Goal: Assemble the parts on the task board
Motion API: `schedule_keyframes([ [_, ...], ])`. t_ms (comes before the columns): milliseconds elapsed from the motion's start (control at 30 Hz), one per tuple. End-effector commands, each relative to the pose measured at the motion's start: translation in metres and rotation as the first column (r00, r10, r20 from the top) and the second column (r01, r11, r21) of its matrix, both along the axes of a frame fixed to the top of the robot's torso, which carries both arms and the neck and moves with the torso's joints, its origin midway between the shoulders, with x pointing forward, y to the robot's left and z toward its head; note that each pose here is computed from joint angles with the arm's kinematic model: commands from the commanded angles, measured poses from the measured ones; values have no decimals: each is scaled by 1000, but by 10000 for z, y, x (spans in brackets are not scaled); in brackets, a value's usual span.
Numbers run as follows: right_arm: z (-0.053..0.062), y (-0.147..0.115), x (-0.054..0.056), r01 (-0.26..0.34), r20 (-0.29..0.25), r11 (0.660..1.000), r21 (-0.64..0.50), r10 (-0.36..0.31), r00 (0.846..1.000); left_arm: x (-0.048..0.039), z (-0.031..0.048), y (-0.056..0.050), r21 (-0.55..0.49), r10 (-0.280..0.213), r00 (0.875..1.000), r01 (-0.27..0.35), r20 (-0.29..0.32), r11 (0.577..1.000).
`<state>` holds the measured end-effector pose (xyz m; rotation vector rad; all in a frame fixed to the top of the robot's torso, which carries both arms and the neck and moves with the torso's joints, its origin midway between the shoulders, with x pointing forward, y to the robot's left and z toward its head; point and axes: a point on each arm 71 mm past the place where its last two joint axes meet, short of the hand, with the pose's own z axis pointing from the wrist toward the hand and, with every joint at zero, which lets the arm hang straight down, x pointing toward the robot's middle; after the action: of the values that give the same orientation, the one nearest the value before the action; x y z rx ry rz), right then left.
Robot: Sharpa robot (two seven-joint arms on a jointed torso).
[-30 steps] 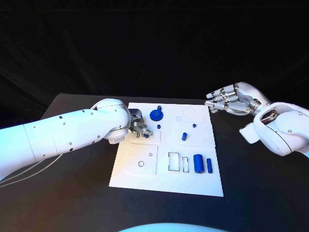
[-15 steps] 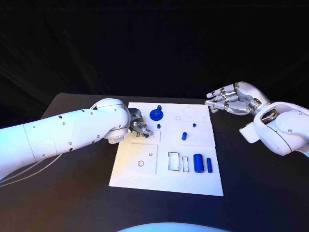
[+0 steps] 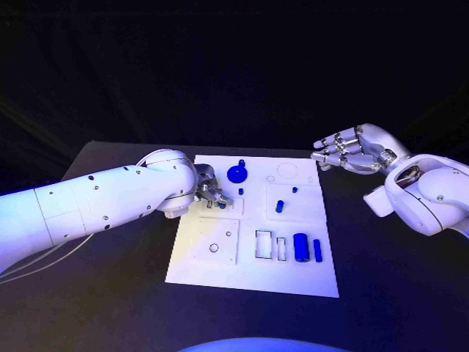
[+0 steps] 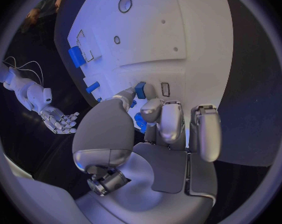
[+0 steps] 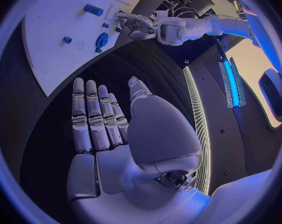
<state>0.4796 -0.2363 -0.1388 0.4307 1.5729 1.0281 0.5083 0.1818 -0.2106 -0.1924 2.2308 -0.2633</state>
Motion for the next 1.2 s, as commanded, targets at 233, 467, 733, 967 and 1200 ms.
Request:
schedule_keyframes([
  [233,-9,2,3,-6,-4,1000,-4,6,1000,2,48,-4,-36,25,999,-24,23,999],
  [467,-19,-3,8,-4,-5,1000,-5,4,1000,-4,98,10,-57,33,999,-31,28,998],
  [733,-24,-7,9,-2,-6,1000,-5,2,1000,25,238,85,-54,33,999,-31,37,998],
  [967,-24,-11,9,-1,-6,1000,-5,1,1000,81,433,172,-87,58,996,-53,64,995],
  [1200,-24,-13,10,0,-5,1000,-5,0,1000,291,615,331,-198,155,985,-139,71,970],
])
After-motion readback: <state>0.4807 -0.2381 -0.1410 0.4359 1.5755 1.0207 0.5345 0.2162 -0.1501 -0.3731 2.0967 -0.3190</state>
